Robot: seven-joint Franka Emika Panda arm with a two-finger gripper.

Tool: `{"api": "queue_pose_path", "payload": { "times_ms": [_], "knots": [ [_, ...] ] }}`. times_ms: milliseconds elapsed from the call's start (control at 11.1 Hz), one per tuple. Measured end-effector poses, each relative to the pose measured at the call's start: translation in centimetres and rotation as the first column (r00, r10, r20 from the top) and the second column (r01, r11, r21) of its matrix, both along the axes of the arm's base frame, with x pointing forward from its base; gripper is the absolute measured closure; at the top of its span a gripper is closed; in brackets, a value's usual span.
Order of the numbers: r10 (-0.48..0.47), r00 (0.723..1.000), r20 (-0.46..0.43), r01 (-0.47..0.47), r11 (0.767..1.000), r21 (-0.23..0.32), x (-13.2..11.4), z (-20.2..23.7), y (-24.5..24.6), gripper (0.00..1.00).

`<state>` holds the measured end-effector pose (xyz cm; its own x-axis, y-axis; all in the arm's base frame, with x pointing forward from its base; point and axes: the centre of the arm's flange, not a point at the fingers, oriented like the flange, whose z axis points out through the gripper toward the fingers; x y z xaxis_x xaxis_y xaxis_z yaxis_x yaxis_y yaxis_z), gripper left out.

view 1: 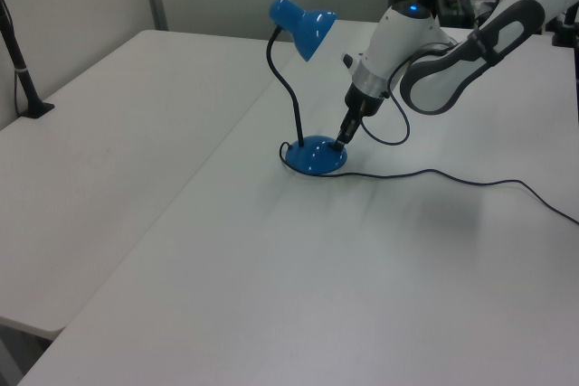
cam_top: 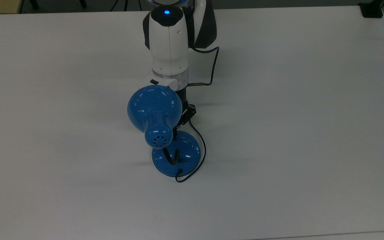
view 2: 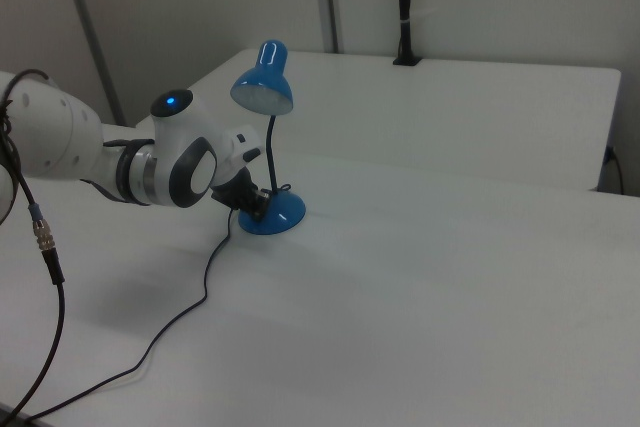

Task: Turn off the lamp
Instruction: 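Press the switch on the lamp base with the gripper fingertips, then lift the gripper up and away from the lamp base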

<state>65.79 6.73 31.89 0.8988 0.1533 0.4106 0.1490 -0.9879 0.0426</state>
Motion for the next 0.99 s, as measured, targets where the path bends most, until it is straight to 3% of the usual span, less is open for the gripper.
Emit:
{"api": "queue_pose_path", "payload": {
  "times_ms": [180,451,721,991],
  "knots": [
    [-0.003,0.999,-0.041,0.002,1.0,-0.007,-0.3,-0.2,-0.1,0.99],
    [-0.017,0.979,-0.205,0.009,0.999,-0.037,-1.9,1.6,-0.4,0.99],
    [-0.036,0.943,-0.332,0.015,0.998,-0.068,-4.8,7.8,-0.8,0.98],
    [-0.06,0.917,-0.394,0.027,0.996,-0.089,-7.1,15.8,-1.4,0.96]
  ]
}}
